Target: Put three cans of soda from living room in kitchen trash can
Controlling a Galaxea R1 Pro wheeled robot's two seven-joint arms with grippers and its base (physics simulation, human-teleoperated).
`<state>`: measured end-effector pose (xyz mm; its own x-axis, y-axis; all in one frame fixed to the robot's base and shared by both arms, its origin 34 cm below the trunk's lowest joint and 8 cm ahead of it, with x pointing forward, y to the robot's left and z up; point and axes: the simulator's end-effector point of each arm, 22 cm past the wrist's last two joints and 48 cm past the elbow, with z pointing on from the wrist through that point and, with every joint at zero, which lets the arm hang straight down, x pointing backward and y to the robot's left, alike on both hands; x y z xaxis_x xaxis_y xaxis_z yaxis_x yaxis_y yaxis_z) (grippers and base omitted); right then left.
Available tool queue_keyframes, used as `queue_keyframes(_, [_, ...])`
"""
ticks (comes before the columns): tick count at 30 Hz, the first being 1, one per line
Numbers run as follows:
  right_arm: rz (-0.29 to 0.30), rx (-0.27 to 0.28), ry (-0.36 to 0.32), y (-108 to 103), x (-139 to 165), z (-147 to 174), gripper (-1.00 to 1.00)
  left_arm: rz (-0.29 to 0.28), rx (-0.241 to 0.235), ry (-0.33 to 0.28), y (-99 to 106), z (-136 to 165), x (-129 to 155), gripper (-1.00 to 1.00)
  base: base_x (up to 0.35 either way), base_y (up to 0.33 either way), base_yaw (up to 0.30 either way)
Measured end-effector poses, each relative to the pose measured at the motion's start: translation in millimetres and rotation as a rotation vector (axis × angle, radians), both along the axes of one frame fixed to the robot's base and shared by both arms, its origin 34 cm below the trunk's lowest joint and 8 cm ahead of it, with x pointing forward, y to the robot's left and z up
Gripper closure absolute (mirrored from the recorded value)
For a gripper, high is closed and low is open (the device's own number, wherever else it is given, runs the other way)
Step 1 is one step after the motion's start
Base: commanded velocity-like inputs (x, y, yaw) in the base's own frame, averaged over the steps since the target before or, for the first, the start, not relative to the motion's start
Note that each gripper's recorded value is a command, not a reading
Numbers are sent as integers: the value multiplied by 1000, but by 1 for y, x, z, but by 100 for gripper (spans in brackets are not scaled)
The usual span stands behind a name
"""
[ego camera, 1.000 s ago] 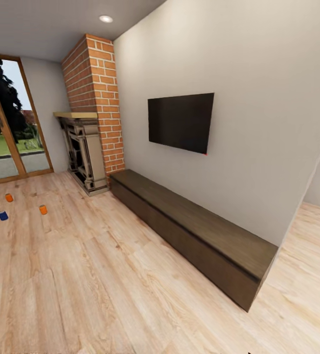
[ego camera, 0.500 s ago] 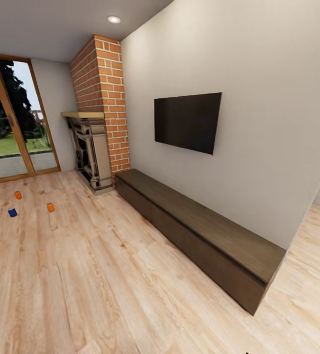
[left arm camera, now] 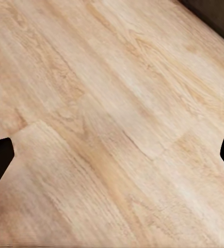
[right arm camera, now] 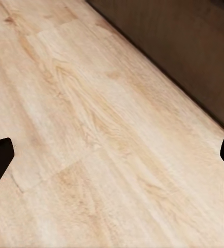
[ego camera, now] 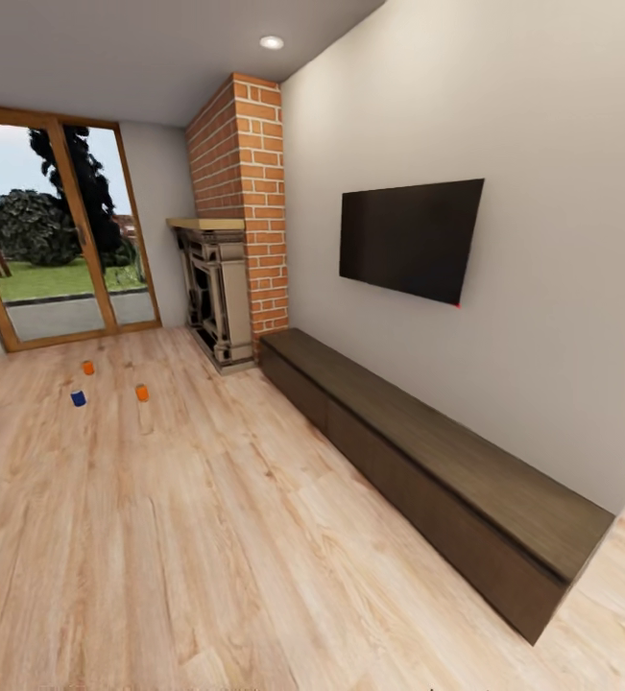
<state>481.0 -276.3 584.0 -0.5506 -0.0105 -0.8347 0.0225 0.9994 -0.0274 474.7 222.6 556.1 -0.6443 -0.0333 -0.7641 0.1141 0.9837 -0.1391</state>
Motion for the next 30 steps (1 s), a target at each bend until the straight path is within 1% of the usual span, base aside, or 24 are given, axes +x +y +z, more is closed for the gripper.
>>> queue_keyframes(9, [-3,-1,1,-1,0,0,-100,0,0,0,0,0,0,-100,-10,3,255])
queue_keyframes(14, [-3,-1,1,-1,0,0,-100,0,0,0,0,0,0,-100,-125,97,255])
queue_keyframes(23, [-2,-1,1,0,0,0,-100,-1,0,0,0,0,0,-100,-175,212,255])
queue_keyframes(30, [-2,-1,1,0,0,0,-100,-1,0,0,0,0,0,-100,-57,276,255])
